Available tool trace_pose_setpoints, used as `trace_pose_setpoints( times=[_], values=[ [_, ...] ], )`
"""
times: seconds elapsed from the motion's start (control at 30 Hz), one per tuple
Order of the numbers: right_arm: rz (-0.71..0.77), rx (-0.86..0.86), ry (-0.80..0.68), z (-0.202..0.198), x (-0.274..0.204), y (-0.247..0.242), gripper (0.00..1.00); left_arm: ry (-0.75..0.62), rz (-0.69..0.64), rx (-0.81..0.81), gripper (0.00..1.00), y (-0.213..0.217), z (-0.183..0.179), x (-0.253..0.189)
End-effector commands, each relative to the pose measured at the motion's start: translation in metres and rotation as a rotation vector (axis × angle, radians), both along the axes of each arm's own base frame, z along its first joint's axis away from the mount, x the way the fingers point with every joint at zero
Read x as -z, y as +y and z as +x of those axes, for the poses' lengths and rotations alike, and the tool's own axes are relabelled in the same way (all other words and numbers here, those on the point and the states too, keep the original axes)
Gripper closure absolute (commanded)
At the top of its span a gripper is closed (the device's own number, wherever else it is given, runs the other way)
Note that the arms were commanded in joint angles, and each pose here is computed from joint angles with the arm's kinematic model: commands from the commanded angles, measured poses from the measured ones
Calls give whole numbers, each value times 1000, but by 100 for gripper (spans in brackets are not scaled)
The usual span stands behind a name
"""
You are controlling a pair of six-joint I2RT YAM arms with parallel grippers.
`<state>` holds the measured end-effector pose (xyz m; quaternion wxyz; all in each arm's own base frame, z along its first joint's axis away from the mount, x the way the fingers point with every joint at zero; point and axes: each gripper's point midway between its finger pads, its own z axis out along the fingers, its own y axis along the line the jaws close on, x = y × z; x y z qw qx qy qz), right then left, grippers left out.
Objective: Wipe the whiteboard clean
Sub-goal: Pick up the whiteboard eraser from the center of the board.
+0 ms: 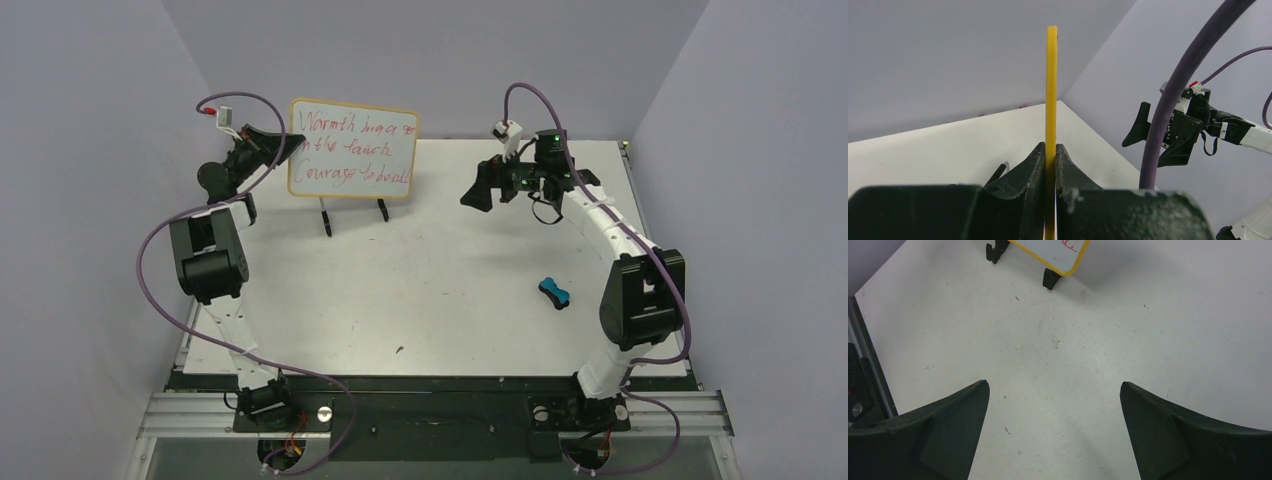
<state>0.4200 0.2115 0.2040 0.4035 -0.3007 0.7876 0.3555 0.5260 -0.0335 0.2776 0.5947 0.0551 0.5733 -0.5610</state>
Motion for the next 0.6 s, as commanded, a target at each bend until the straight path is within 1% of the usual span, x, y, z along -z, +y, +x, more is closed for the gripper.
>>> trace_pose_setpoints(
  times=[0.0,0.1,0.33,0.57],
  values=[
    [24,8,-83,2,-26,-5,0,-138,-21,-73,100,1,-11,-62],
    [27,11,-83,1,-27,-6,0,-120,-27,-86,100,-10,-9,-71],
    [23,12,-91,-6,-29,-9,0,-32,-4,-180,100,-26,0,-69],
    [19,17,-83,-8,-26,-13,0,-23,-41,-199,100,-35,0,-87]
  ],
)
